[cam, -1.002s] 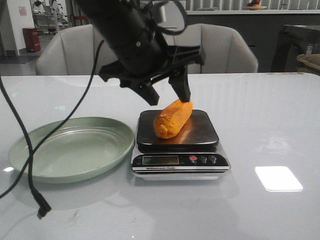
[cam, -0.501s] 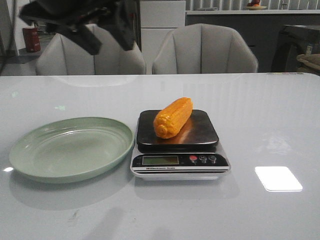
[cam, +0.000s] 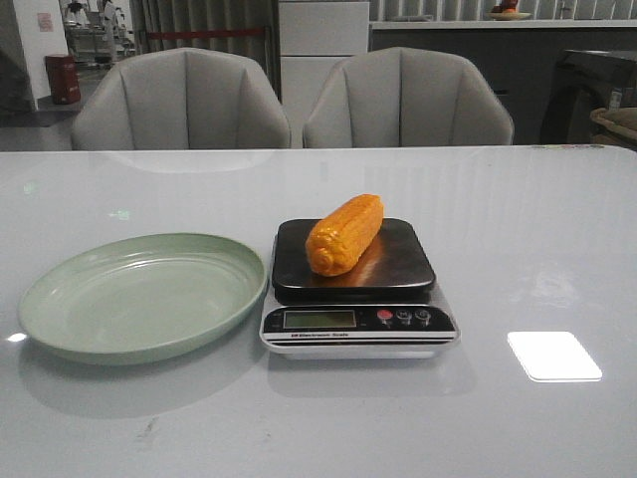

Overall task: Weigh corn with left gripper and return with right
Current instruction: 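Open the left gripper and withdraw it from the scale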

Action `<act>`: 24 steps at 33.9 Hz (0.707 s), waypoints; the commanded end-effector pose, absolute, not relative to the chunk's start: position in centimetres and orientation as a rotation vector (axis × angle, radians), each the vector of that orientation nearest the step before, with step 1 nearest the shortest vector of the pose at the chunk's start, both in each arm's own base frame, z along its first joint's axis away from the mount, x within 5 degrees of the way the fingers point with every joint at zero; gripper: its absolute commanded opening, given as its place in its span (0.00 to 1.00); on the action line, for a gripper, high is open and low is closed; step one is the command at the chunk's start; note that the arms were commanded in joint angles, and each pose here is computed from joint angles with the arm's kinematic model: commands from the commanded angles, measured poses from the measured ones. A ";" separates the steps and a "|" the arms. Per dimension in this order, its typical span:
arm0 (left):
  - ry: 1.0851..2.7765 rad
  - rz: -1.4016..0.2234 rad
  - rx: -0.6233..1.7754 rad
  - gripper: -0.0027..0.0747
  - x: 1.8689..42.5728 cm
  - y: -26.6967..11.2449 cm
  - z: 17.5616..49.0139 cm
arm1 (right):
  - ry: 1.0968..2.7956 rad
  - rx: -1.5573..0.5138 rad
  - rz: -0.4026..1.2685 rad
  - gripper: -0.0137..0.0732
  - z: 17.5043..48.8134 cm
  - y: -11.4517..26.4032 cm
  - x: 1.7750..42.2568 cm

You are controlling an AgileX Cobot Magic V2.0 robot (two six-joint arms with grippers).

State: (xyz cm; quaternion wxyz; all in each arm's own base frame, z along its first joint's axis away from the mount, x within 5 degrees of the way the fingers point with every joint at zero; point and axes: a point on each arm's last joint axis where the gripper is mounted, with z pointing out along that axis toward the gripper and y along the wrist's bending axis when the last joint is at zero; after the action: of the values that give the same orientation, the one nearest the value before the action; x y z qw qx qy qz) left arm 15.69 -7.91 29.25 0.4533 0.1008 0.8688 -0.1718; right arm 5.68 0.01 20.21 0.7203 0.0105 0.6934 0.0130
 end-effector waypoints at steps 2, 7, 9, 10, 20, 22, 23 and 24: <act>2.015 -0.441 0.249 0.59 12.7 -6.4 31.0 | 1.442 0.018 0.020 0.38 20.7 0.0 5.5; 1.948 -0.349 0.301 0.59 9.5 -4.3 30.8 | 1.442 0.018 0.020 0.38 20.7 0.0 5.5; 1.911 -0.330 0.305 0.59 8.3 -3.6 30.9 | 1.442 0.018 0.020 0.38 20.7 0.0 5.5; 1.895 -0.328 0.303 0.59 7.8 -3.3 31.0 | 1.442 0.018 0.020 0.38 20.7 0.0 5.5; 1.742 -0.288 0.337 0.57 3.2 -0.9 29.8 | 1.438 0.018 0.020 0.38 20.7 0.0 5.5; 1.708 -0.295 0.331 0.52 2.8 -0.7 29.3 | 1.437 0.018 0.020 0.38 20.7 0.0 5.5; 1.689 -0.299 0.328 0.49 2.7 -0.7 29.3 | 1.429 0.018 0.020 0.38 20.8 0.0 5.5; 1.669 -0.303 0.325 0.44 2.5 -0.6 29.2 | 1.415 0.017 0.021 0.38 20.9 0.0 5.5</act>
State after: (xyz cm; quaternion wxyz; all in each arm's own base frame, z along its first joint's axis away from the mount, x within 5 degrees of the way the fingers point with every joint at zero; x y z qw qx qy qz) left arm 2.70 -0.63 28.00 0.6043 0.1445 0.7737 -0.1235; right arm 5.67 0.01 20.25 0.7220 0.0104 0.6917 0.0131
